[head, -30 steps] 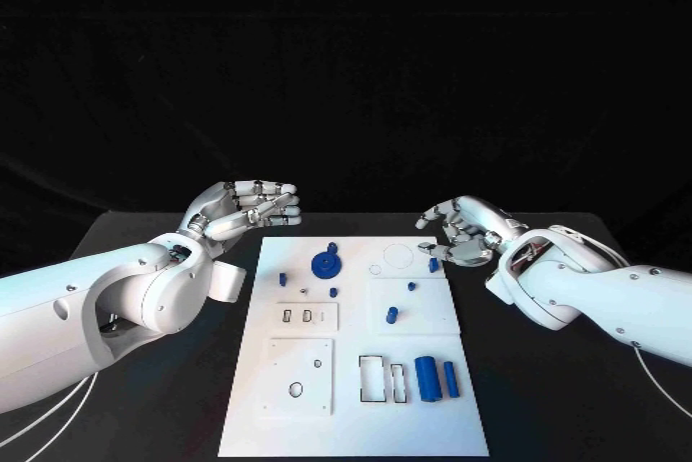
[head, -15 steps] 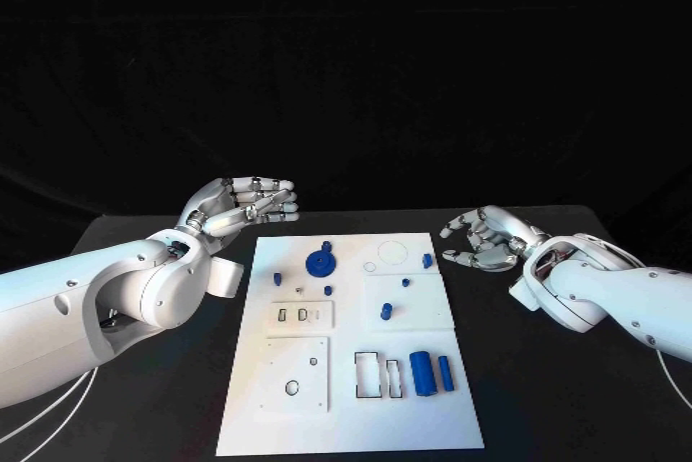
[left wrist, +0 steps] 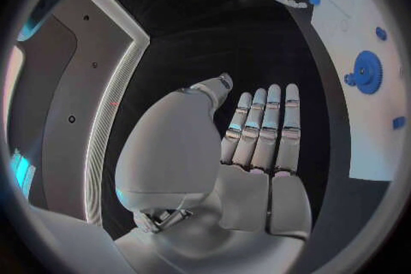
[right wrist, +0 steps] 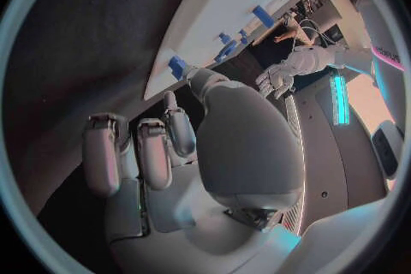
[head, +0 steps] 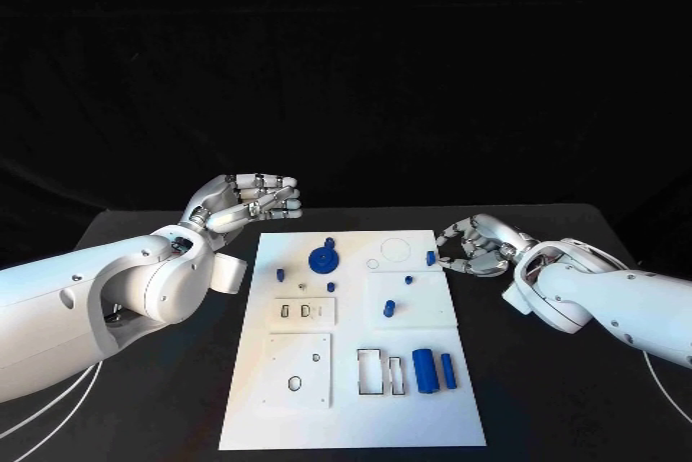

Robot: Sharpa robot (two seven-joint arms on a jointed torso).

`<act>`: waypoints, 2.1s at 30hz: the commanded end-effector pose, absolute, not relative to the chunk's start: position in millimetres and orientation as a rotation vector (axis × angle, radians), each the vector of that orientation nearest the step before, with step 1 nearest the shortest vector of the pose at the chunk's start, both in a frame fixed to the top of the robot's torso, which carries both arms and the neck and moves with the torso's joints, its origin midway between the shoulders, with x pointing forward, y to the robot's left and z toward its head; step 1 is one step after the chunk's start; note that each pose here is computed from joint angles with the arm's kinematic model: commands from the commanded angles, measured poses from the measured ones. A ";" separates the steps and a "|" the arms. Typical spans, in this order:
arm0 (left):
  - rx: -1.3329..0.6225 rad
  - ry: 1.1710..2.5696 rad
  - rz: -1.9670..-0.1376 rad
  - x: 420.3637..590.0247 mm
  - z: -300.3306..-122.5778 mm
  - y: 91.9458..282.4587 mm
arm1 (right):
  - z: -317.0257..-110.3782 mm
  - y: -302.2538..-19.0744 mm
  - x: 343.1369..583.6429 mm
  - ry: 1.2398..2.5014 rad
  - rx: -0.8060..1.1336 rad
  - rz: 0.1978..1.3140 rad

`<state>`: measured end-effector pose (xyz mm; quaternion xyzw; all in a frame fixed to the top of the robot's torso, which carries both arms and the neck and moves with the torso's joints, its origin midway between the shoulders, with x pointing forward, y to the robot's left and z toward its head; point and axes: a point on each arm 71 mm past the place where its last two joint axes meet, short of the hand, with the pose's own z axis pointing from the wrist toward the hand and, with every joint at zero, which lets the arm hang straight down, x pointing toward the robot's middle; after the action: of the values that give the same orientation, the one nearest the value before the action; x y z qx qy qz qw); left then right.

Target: Assemble the parts on the task board

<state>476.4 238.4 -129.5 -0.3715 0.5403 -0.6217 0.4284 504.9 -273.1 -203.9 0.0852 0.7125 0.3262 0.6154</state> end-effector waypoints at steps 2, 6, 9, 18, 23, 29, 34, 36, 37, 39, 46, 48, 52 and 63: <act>-0.922 1.352 -1.574 475.8 -128.7 236.5 | -207.6 -268.3 505.6 1.673 0.174 0.761; -0.923 1.354 -1.574 475.7 -128.7 236.2 | -209.4 -264.7 506.4 1.682 0.168 0.764; -0.923 1.355 -1.574 475.6 -128.7 236.1 | -210.7 -262.9 506.8 1.686 0.165 0.765; -0.923 1.355 -1.573 475.7 -128.8 236.2 | -212.5 -259.3 507.9 1.691 0.159 0.765; -0.923 1.355 -1.573 475.7 -128.8 236.2 | -212.9 -257.8 508.9 1.690 0.159 0.764; -0.924 1.355 -1.573 475.6 -128.8 236.4 | -213.4 -256.3 509.5 1.691 0.157 0.763; -0.924 1.355 -1.572 475.5 -128.7 236.5 | -213.8 -254.6 510.1 1.693 0.154 0.763; -0.924 1.355 -1.572 475.5 -128.7 236.6 | -214.0 -253.9 510.2 1.695 0.152 0.763; -0.924 1.355 -1.572 475.5 -128.7 236.6 | -214.1 -253.5 510.3 1.695 0.152 0.763; -0.924 1.355 -1.572 475.5 -128.7 236.7 | -214.3 -252.8 510.4 1.697 0.150 0.763; -0.924 1.355 -1.572 475.4 -128.7 236.9 | -214.9 -251.8 510.8 1.695 0.149 0.758; -0.924 1.355 -1.571 475.4 -128.7 237.0 | -214.9 -252.0 511.0 1.692 0.151 0.756; -0.925 1.355 -1.570 475.5 -128.8 237.2 | -214.5 -252.6 511.2 1.684 0.154 0.751; -0.925 1.355 -1.570 475.7 -128.9 237.3 | -210.5 -251.8 511.3 1.623 0.153 0.739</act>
<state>476.2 239.3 -129.7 -0.3725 0.5415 -0.6203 0.4280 511.6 -252.7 -212.4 0.0709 0.7185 0.3251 0.6107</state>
